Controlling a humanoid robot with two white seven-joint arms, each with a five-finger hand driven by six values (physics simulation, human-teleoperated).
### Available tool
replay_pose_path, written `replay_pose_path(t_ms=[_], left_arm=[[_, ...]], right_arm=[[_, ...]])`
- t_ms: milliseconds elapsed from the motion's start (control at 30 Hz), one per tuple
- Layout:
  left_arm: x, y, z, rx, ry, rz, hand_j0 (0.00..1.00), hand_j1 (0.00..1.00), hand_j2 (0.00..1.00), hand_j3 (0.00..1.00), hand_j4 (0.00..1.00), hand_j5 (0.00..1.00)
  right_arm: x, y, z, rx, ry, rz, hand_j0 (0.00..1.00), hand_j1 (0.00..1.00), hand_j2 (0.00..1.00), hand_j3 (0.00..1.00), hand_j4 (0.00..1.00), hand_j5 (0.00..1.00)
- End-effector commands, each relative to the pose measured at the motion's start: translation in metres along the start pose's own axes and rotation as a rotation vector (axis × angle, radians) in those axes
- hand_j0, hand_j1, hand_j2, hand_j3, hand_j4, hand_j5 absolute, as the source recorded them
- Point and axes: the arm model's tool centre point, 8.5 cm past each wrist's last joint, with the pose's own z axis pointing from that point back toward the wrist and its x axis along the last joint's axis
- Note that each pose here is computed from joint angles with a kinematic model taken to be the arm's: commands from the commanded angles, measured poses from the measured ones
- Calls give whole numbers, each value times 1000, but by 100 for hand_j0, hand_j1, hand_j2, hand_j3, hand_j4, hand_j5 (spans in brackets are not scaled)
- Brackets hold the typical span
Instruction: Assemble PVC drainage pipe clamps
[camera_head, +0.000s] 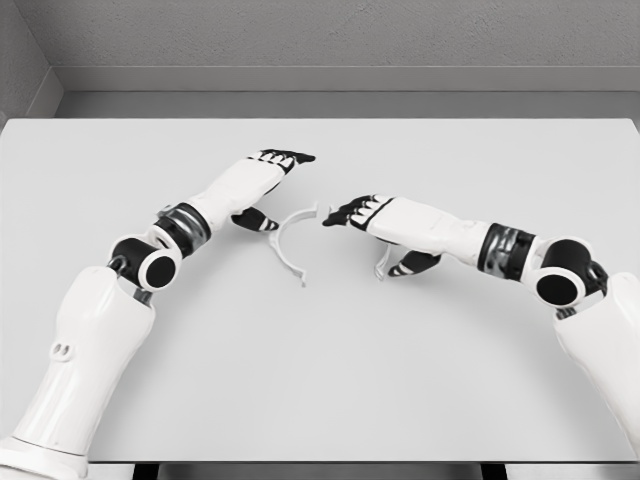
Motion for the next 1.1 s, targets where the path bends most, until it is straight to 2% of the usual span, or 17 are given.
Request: replay_pose_path(t_ms=[0,300,500,767,967,1067], left_arm=[[2,1,0,5,-6,3,100,100,100,100,100,100],[7,0,-3,8,-15,9,100,100,100,100,100,100],[9,0,-4,9,-17,8,100,100,100,100,100,100],[1,4,0,20,-2,12,100,100,100,100,100,100],[-7,5,7,17,11,3,100,100,100,100,100,100],[-10,6,10,20,15,4,100,100,100,100,100,100]], right_arm=[[1,1,-2,-2,-3,-7,100,100,100,100,100,100],[-5,1,6,17,22,12,100,100,100,100,100,100],[-16,-8,21,30,58,43,100,100,100,100,100,100],[-25,-22,31,36,83,82,100,100,100,100,100,100],[-40,-14,32,59,117,48,100,100,100,100,100,100],[-37,-10,25,65,104,38,100,100,100,100,100,100]])
